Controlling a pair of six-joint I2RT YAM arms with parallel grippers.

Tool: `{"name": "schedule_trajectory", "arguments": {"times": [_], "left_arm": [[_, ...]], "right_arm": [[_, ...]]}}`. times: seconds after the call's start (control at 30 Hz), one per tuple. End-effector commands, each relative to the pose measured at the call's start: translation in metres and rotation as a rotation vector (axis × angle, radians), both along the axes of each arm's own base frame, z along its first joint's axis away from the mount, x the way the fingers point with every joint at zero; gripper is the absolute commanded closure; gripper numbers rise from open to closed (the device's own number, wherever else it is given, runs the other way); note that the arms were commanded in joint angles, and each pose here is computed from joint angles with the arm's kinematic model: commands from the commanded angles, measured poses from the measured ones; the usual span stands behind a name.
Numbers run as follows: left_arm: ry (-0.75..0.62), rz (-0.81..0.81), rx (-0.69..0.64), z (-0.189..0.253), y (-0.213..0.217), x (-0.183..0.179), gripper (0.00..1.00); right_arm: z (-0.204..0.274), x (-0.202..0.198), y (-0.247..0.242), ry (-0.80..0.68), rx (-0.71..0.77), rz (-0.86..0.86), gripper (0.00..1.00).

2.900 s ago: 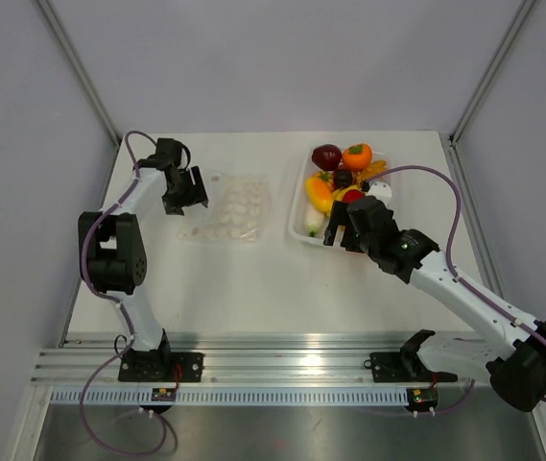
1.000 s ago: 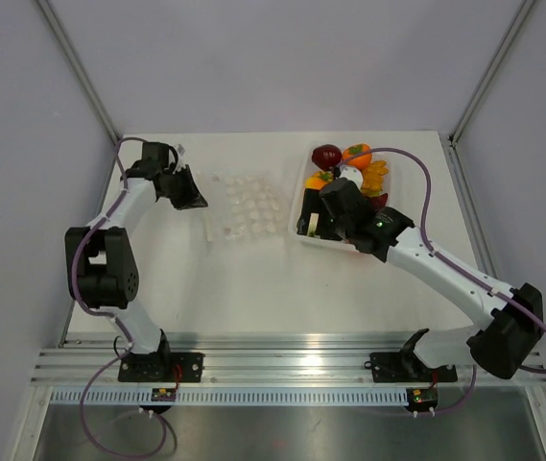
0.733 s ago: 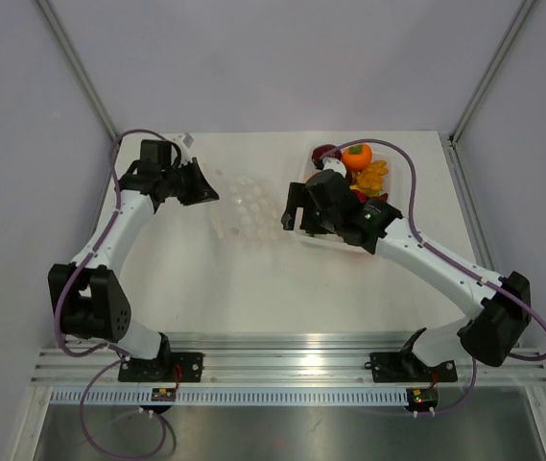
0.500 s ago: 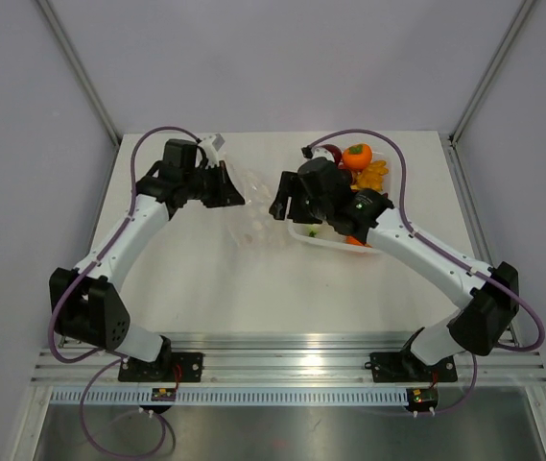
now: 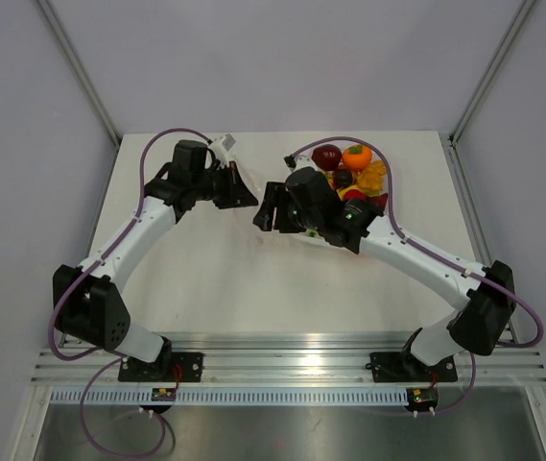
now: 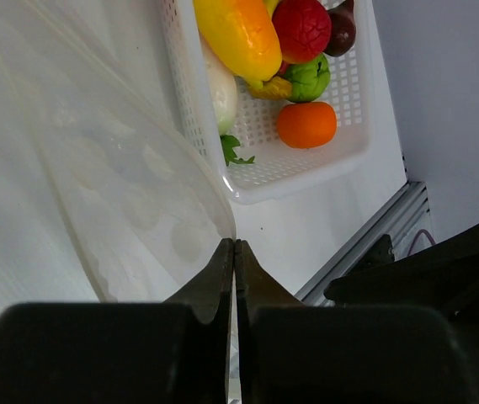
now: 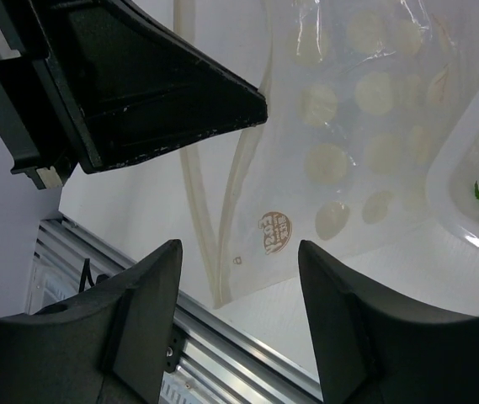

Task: Place the food in the zip-top bag and seal the zipper
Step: Pick up the zipper food storage bag at the center of the board, then open the zipper of the food storage bag at the center of the board.

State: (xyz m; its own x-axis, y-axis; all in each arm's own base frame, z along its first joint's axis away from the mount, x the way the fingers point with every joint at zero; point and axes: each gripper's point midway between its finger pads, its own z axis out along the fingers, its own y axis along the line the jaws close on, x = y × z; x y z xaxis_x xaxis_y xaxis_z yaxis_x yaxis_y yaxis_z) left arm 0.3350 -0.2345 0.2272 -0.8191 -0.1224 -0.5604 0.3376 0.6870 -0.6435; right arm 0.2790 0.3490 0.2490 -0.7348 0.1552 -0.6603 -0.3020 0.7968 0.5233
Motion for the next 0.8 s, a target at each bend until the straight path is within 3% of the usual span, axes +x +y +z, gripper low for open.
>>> {"name": "schedule_trajectory", "arguments": {"times": [0.0,0.3,0.47,0.6,0.7,0.73,0.77], "left_arm": [[-0.044,-0.015,-0.075,0.025,-0.011,0.005,1.0],[-0.055,-0.049,-0.116,0.039,-0.018,-0.004,1.0],[-0.06,-0.063,-0.124,0.043,-0.021,-0.006,1.0],[-0.063,-0.071,-0.129,0.046,-0.022,-0.009,1.0],[-0.083,-0.079,-0.125,0.053,-0.02,-0.012,1.0],[-0.084,-0.086,-0.115,0.053,-0.019,-0.015,1.0],[-0.1,-0.094,-0.115,0.061,-0.019,-0.016,0.95]], "right_arm": [[0.012,-0.001,0.012,-0.042,0.037,0.02,0.34],[0.001,0.012,0.013,-0.059,-0.003,-0.037,0.35],[-0.009,0.023,0.016,-0.061,-0.03,-0.07,0.4],[-0.013,0.03,0.016,-0.066,-0.031,-0.105,0.54],[-0.015,0.034,0.013,-0.073,-0.029,-0.139,0.82],[-0.014,0.036,0.012,-0.069,-0.022,-0.156,1.0],[-0.017,0.036,0.009,-0.062,-0.026,-0.169,1.0]]}}
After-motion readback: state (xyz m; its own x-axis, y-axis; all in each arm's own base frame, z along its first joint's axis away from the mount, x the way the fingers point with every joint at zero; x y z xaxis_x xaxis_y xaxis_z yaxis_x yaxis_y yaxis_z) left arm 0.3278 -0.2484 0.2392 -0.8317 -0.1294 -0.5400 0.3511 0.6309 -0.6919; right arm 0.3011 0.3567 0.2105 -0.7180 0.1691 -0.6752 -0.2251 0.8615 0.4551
